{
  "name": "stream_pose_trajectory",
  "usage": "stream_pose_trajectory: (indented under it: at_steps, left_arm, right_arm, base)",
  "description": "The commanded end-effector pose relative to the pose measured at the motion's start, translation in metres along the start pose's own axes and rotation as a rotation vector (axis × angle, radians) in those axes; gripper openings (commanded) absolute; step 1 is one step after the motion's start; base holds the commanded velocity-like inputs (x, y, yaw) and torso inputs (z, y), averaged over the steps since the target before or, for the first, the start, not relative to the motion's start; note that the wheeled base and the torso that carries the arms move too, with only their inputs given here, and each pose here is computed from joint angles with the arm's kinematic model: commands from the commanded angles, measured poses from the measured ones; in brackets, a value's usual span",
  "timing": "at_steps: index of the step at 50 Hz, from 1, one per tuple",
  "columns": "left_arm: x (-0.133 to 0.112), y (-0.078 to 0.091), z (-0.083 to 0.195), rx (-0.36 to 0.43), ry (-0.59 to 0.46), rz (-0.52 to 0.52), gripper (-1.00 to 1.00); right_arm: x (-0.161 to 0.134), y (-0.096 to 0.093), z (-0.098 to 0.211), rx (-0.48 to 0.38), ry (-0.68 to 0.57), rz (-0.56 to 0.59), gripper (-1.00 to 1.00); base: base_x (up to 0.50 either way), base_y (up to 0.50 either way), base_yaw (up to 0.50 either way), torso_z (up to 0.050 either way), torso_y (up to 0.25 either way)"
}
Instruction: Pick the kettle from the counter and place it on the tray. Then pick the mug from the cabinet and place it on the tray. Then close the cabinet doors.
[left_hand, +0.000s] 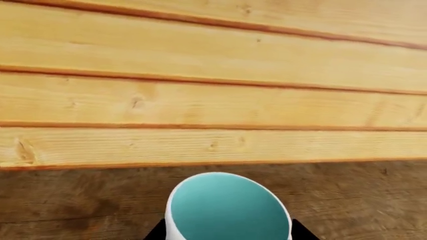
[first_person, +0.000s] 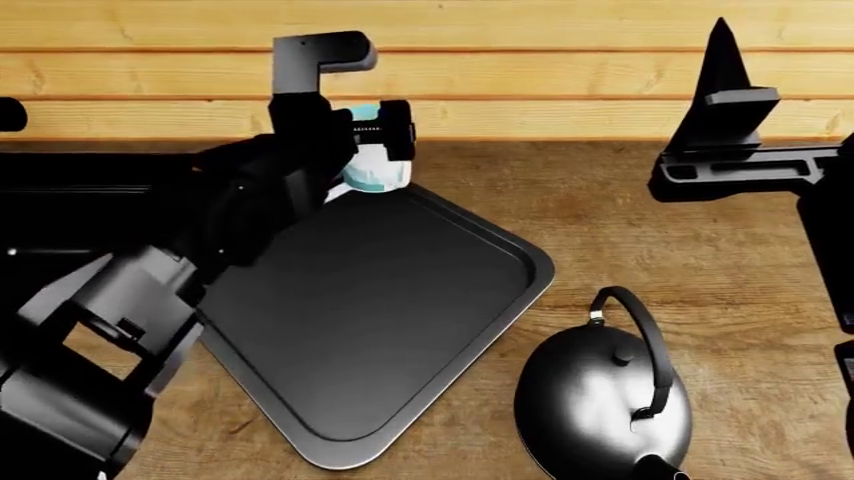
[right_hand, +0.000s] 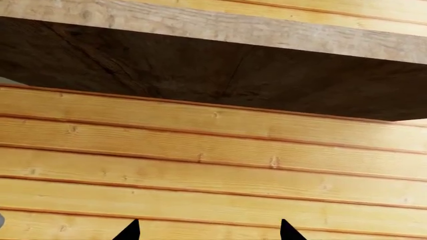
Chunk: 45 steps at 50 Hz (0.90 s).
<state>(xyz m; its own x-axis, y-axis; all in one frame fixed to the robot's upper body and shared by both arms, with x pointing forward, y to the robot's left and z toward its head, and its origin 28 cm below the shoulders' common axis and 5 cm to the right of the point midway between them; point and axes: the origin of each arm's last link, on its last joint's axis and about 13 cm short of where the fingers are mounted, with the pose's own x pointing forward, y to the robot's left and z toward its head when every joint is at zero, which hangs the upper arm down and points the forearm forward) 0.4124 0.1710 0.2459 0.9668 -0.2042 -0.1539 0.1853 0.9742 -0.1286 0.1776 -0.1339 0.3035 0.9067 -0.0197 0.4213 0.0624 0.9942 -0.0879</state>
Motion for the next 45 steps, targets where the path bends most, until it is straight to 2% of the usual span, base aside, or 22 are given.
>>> stream_pose_trajectory:
  at_steps: [1, 13, 45]
  left_arm:
    - [-0.012, 0.002, 0.007, 0.004, -0.019, -0.030, -1.00]
    - [-0.022, 0.005, 0.000, 0.036, 0.002, -0.057, -1.00]
    - [-0.040, 0.011, 0.002, 0.039, -0.002, -0.102, -1.00]
  right_arm:
    - [0.000, 0.001, -0.002, 0.003, 0.002, 0.002, 1.00]
    - [0.001, 0.002, -0.003, 0.006, 0.003, 0.005, 1.00]
    - [0.002, 0.005, -0.007, 0.011, 0.011, 0.013, 1.00]
  base:
    - [0.00, 0.00, 0.00, 0.000, 0.000]
    - [0.00, 0.00, 0.00, 0.000, 0.001]
    - [0.00, 0.00, 0.00, 0.000, 0.001]
